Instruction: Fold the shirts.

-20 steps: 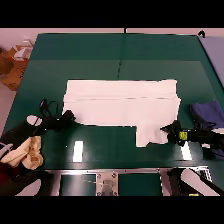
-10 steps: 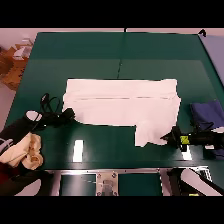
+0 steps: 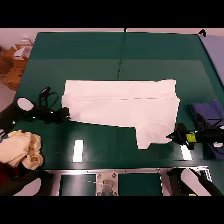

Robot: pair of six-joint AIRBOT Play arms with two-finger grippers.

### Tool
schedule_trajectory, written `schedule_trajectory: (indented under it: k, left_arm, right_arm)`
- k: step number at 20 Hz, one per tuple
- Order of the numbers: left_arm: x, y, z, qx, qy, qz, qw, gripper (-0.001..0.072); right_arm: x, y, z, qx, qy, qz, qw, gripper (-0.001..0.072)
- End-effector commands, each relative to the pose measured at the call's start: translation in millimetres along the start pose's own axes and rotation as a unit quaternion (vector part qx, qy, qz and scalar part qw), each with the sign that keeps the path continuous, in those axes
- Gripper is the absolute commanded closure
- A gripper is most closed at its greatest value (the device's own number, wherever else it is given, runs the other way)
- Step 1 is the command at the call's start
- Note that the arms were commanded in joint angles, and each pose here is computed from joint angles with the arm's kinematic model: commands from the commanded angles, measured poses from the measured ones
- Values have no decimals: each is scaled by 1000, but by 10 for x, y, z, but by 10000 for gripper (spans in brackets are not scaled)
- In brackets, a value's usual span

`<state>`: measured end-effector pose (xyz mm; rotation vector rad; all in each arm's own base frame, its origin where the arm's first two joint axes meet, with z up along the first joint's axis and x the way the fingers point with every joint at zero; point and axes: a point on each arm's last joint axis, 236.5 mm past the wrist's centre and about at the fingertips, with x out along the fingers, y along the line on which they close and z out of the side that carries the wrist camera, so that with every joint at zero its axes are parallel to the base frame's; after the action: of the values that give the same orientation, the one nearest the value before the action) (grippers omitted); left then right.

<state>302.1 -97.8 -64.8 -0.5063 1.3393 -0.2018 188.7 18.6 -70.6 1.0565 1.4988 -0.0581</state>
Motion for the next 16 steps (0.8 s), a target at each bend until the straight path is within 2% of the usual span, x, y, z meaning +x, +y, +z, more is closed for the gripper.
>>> schedule_trajectory:
  k: [1,3,8,12,16]
  left_arm:
    - [-225,204,-125,32,57,52,997,686]
    - [-260,163,-115,35,60,48,996,686]
    - [-331,-108,215,60,37,25,997,686]
    - [-266,-382,797,91,14,17,996,686]
    - [-97,-535,1370,97,-7,5,995,685]
  right_arm:
    - [-353,66,71,-10,-45,-33,998,696]
    - [-592,250,163,-32,-72,-27,997,696]
    - [-1005,869,499,-72,-140,42,987,696]
    - [-988,1270,917,-98,-159,65,980,696]
    - [-842,1521,1587,-109,-174,61,977,695]
